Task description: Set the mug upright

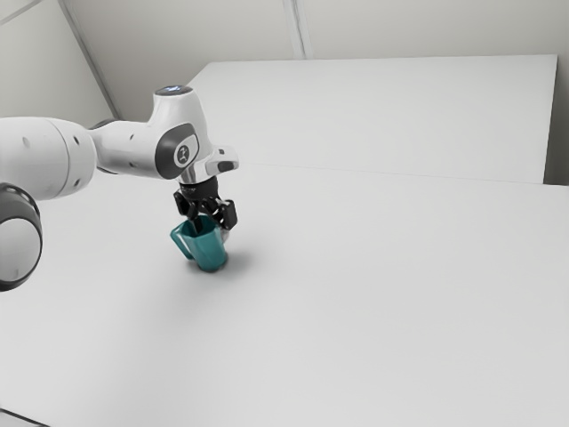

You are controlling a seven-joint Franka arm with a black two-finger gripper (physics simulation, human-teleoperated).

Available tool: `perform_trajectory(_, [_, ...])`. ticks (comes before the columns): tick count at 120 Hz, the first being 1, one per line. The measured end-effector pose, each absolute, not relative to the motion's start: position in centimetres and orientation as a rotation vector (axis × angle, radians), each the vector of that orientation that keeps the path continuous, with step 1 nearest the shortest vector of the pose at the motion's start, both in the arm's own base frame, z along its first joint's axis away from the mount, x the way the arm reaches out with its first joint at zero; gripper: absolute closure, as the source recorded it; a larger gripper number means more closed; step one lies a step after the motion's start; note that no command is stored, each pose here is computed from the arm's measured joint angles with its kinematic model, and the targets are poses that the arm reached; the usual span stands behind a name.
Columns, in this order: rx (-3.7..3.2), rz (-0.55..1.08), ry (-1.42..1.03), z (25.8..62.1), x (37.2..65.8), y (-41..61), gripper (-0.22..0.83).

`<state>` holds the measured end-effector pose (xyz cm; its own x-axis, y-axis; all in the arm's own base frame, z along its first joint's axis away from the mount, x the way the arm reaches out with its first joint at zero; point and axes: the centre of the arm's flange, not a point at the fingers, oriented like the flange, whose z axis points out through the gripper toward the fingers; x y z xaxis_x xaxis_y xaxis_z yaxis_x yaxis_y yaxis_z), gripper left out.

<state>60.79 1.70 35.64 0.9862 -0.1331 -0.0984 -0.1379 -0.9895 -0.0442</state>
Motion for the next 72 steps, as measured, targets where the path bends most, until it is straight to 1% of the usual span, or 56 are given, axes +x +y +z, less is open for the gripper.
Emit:
perform_trajectory(11, [-3.081,0.112,0.214,37.1,61.0,1.7,0.10])
perform_trajectory(28, [-3.087,0.015,0.220,41.7,60.5,1.6,0.05])
perform_trajectory(54, [-3.108,-0.084,0.218,49.4,58.4,1.7,0.02])
perform_trajectory(65, [-3.121,-0.095,0.211,51.8,58.0,1.8,0.01])
perform_trajectory(72, [-3.130,-0.082,0.208,52.6,57.8,1.8,0.01])
